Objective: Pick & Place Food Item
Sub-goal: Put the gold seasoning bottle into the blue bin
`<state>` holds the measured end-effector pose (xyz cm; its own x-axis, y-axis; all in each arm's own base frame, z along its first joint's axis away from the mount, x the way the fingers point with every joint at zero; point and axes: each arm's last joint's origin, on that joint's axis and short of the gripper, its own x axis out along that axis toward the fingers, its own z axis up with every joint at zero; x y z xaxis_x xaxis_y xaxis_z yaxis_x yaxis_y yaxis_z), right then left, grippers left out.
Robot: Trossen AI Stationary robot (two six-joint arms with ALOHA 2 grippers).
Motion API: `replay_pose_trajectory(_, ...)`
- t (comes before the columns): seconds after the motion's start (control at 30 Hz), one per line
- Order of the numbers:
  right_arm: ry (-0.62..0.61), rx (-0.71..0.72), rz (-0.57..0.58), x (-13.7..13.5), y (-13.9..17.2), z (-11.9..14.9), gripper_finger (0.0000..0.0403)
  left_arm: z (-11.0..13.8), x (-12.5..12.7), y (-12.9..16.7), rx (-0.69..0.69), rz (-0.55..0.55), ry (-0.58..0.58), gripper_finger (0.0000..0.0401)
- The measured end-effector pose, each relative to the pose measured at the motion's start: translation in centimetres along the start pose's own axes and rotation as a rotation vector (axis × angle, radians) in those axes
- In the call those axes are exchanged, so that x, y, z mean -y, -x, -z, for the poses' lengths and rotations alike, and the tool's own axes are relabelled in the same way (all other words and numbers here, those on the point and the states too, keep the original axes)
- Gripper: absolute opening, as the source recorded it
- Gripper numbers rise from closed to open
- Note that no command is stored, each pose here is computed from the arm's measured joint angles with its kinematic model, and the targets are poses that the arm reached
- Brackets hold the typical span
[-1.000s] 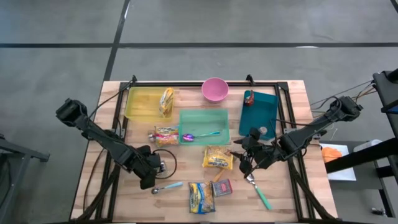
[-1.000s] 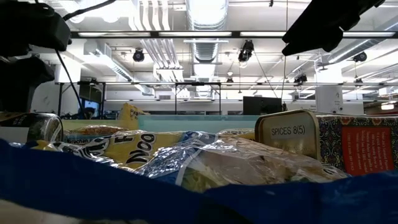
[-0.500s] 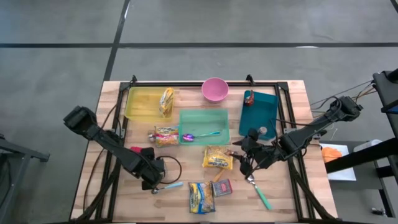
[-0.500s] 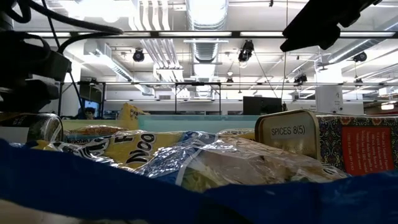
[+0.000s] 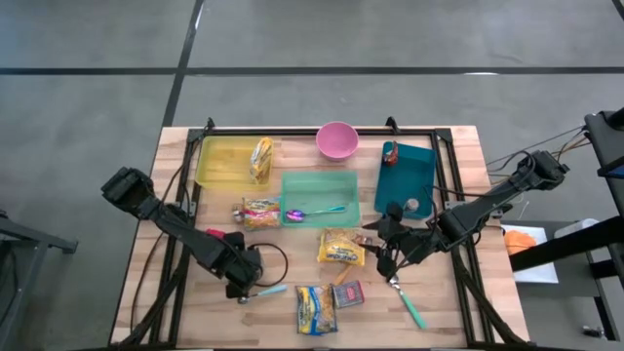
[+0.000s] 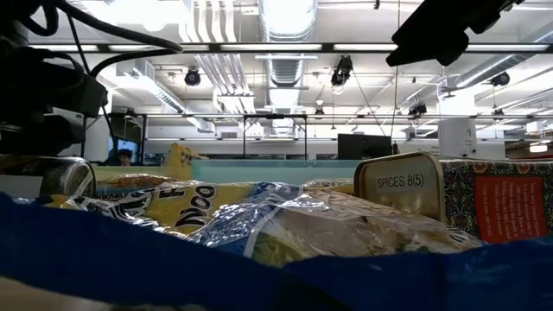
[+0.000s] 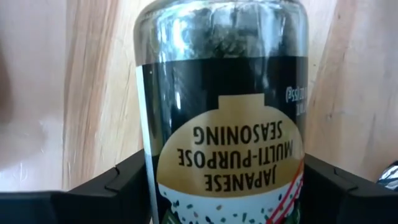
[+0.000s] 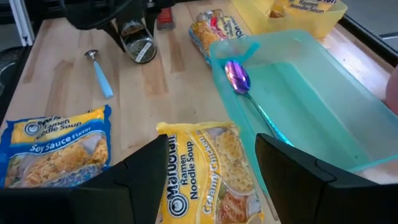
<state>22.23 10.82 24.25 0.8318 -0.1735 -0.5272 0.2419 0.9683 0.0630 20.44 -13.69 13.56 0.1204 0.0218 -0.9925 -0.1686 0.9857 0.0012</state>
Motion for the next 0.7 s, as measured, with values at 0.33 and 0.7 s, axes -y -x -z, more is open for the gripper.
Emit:
replay_pose_trajectory(0.33,0.195,0.002,-0.013,-0.1,0.0,0.0,0.0237,-2.4,-0.4,0.7,-0.024,0.155,0.170,0.0282)
replay_pose_trajectory(0.7,0.575,0.044,-0.033,-2.4,-0.3,-1.5,0.0237,-6.2,-1.6,2.2,0.026,0.334,0.298,0.0281)
